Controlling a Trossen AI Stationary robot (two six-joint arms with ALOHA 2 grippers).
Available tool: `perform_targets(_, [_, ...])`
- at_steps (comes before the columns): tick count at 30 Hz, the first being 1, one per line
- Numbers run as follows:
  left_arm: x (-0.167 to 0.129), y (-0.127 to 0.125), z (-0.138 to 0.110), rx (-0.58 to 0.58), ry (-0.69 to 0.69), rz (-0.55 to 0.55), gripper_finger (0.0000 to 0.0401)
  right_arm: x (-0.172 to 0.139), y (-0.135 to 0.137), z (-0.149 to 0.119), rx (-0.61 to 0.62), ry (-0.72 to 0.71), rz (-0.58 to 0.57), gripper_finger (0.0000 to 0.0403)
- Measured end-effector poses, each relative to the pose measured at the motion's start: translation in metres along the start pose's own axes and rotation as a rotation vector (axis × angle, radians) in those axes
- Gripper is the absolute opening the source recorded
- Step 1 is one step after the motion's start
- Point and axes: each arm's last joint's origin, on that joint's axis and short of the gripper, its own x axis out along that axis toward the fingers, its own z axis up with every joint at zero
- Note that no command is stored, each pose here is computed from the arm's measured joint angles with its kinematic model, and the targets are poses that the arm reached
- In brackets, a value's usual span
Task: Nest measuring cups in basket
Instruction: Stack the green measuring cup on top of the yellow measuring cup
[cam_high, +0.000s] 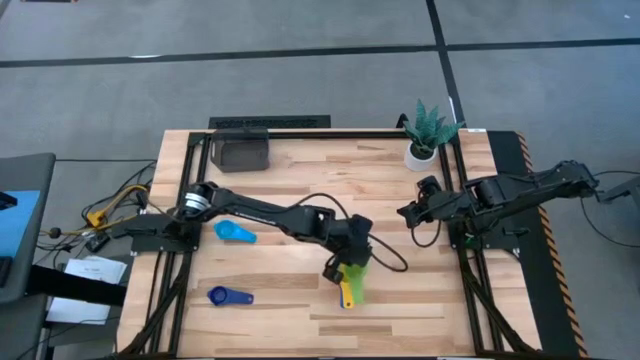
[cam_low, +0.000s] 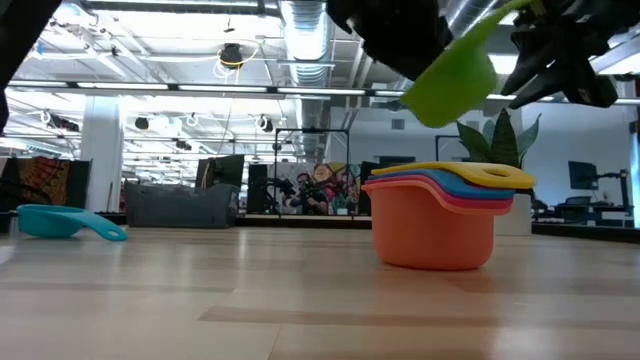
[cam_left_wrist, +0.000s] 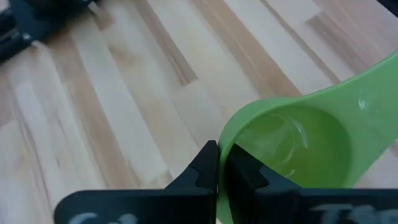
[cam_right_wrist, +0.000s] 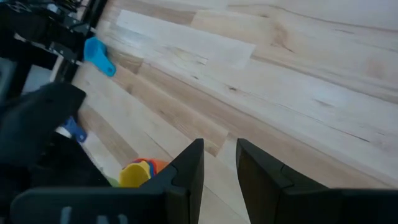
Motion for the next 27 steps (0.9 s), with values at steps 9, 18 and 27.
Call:
perform_targets(9, [0.003,-0.002,-0.006,-0.070,0.044,-0.038,0.0000,0.005,0.001,-0.001,-0.006,0.004,-0.023,0.0118])
perform_targets(18, [0.009,-0.006,-0.014,-0.052,0.098,-0.079,0.0000,0.006,0.002,-0.002,-0.011,0.006,-0.022,0.0119])
perform_targets(27, [0.023,-0.008,-0.023,-0.088,0.148,-0.067,0.0012,0.005,0.002,-0.002,-0.012,0.012,-0.012,0.0119])
